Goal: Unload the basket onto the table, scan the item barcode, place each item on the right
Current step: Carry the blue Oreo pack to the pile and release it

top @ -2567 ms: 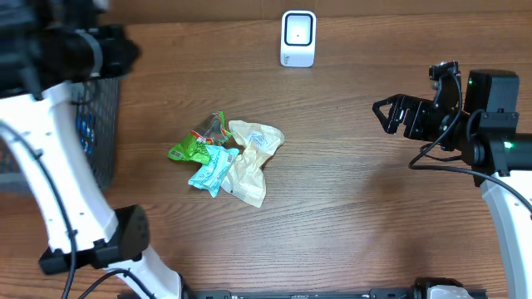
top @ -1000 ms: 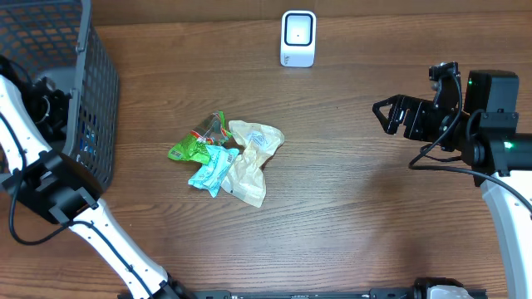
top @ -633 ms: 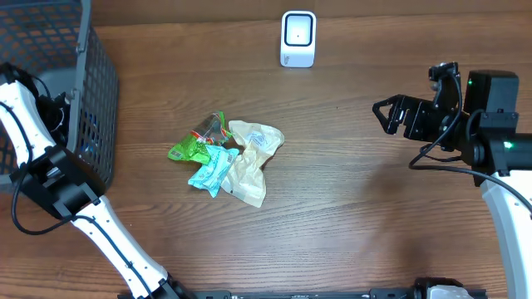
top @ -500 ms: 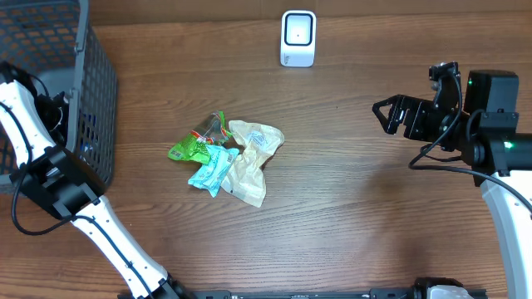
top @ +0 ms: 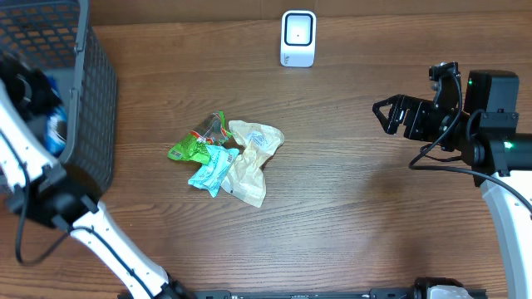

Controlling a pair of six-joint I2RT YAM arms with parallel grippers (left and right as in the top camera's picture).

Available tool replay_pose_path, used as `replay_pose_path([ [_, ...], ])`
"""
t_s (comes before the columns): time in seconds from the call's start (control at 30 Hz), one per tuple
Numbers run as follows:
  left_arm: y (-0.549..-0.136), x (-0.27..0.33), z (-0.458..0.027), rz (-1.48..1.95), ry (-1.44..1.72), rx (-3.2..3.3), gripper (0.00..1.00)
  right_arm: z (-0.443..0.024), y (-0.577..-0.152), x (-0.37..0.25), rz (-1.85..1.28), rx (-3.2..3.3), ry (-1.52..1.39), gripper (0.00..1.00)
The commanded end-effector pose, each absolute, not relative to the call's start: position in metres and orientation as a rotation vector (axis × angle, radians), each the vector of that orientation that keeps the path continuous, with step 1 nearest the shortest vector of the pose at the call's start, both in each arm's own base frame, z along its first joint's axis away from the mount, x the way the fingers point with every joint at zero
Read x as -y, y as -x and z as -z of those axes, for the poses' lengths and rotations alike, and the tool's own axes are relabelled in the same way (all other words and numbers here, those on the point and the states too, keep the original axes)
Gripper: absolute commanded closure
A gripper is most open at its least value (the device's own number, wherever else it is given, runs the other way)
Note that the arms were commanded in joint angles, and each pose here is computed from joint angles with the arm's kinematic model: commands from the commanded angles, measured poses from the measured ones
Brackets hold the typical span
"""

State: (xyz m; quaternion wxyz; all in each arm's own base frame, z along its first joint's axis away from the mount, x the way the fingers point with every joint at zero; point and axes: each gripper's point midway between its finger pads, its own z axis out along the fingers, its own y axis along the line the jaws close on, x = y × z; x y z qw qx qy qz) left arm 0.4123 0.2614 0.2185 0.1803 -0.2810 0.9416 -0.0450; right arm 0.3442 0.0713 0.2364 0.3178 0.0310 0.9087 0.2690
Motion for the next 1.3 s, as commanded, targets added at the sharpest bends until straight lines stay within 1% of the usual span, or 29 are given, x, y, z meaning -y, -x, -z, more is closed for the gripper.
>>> replay_pose_path([
  [0.0,-0.379,-0.222,-0.362,0.031,0.673,-2.358,0.96,-0.245,-0.347,-0.073,-0.736,-2.359,-0.091,0.0],
  [0.1,-0.357,-0.183,-0.418,0.001,0.572,-2.248,0.96,-0.25,-0.35,-0.077,-0.761,-2.334,-0.075,0.0],
  [0.13,-0.349,-0.161,-0.438,0.002,0.51,-2.211,0.96,-0.251,-0.35,-0.077,-0.762,-2.331,-0.073,0.0],
  [0.17,-0.345,-0.145,-0.448,0.008,0.465,-2.193,0.96,-0.251,-0.35,-0.077,-0.762,-2.332,-0.073,0.0],
  [0.27,-0.344,-0.096,-0.465,0.06,0.318,-2.173,0.96,-0.25,-0.349,-0.077,-0.764,-2.338,-0.076,0.0],
  [0.37,-0.355,-0.045,-0.458,0.147,0.166,-2.22,0.96,-0.248,-0.348,-0.077,-0.765,-2.347,-0.08,0.0],
  [0.5,-0.371,0.007,-0.409,0.246,0.031,-2.405,0.96,-0.245,-0.344,-0.077,-0.766,-2.369,-0.086,0.0],
  [0.73,-0.391,0.099,-0.281,0.368,-0.189,-2.755,0.96,-0.247,-0.346,-0.076,-0.759,-2.355,-0.081,0.0],
  [0.83,-0.389,0.129,-0.22,0.35,-0.248,-2.872,0.96,-0.247,-0.347,-0.076,-0.759,-2.354,-0.08,0.0],
  [0.93,-0.379,0.135,-0.166,0.267,-0.185,-2.987,0.96,-0.246,-0.346,-0.076,-0.76,-2.359,-0.083,0.0],
  [1.03,-0.366,0.139,-0.129,0.257,-0.126,-3.056,0.96,-0.246,-0.346,-0.076,-0.76,-2.358,-0.082,0.0],
  [1.13,-0.359,0.139,-0.109,0.248,-0.052,-3.093,0.96,-0.246,-0.346,-0.076,-0.76,-2.359,-0.082,0.0],
  [1.27,-0.358,0.131,-0.099,0.181,0.02,-3.099,0.96,-0.246,-0.346,-0.076,-0.76,-2.359,-0.083,0.0],
])
